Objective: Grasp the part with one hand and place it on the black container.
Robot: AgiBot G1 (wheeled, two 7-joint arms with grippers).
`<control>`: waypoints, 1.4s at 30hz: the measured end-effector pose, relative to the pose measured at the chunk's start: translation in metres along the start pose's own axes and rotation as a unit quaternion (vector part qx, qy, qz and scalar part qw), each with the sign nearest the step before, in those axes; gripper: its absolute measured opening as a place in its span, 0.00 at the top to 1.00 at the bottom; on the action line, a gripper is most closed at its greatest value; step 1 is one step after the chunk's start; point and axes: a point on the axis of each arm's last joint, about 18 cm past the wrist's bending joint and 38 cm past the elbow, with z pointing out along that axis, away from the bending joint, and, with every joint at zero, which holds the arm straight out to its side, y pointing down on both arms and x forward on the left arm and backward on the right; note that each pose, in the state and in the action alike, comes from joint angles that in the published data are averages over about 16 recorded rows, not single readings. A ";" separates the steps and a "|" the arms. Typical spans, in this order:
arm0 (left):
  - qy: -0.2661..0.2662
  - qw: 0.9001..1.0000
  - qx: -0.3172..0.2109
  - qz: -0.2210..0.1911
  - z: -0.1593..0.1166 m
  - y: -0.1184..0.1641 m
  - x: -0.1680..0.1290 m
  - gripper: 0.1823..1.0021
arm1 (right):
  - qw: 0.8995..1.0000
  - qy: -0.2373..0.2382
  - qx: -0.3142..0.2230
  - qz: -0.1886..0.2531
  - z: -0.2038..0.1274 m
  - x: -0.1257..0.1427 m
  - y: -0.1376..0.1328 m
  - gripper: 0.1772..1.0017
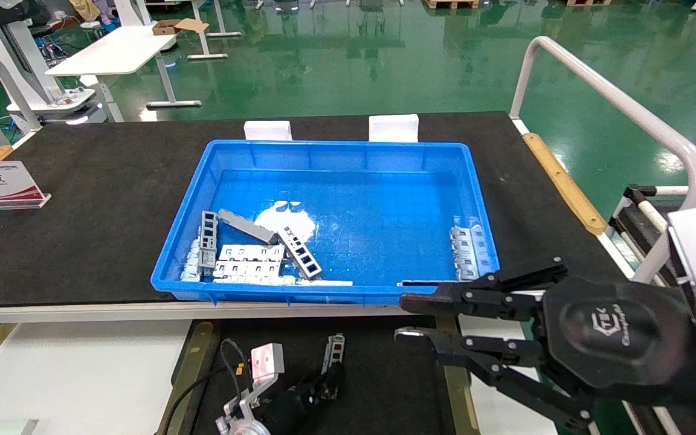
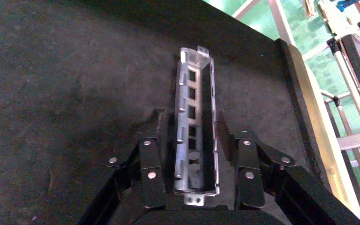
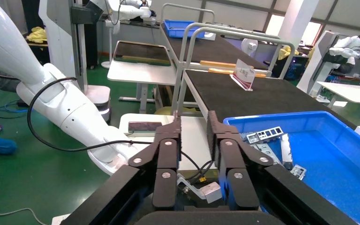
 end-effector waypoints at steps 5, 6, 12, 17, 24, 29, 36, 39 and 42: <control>0.013 1.000 0.003 0.027 -0.006 -0.004 0.001 0.62 | 1.000 0.000 0.000 0.000 0.000 0.000 0.000 0.80; 0.017 0.999 0.003 0.035 -0.008 -0.005 0.001 0.61 | 1.000 0.000 0.000 0.000 0.000 0.000 0.000 0.78; 0.045 0.995 0.006 0.094 -0.024 -0.015 0.002 0.47 | 1.000 0.000 0.000 0.000 0.000 0.000 0.000 0.63; 0.081 0.985 0.006 0.154 -0.042 -0.024 0.003 0.34 | 1.000 0.000 0.000 0.000 0.000 0.000 0.000 0.50; 0.147 0.961 -0.001 0.234 -0.070 -0.037 0.007 0.18 | 1.000 0.000 0.000 0.000 0.000 0.000 0.000 0.30; 0.197 0.938 -0.008 0.284 -0.091 -0.051 0.010 0.09 | 1.000 0.000 0.000 0.000 0.000 0.000 0.000 0.19; 0.257 0.903 -0.013 0.344 -0.119 -0.078 0.014 0.03 | 1.000 0.000 0.000 0.000 0.000 0.000 0.000 0.08; 0.278 0.888 -0.012 0.365 -0.130 -0.090 0.018 0.01 | 1.000 0.000 0.000 0.000 0.000 0.000 0.000 0.05; 0.298 0.874 -0.009 0.384 -0.142 -0.102 0.022 0.01 | 1.000 0.000 0.000 0.000 0.000 0.000 0.000 0.03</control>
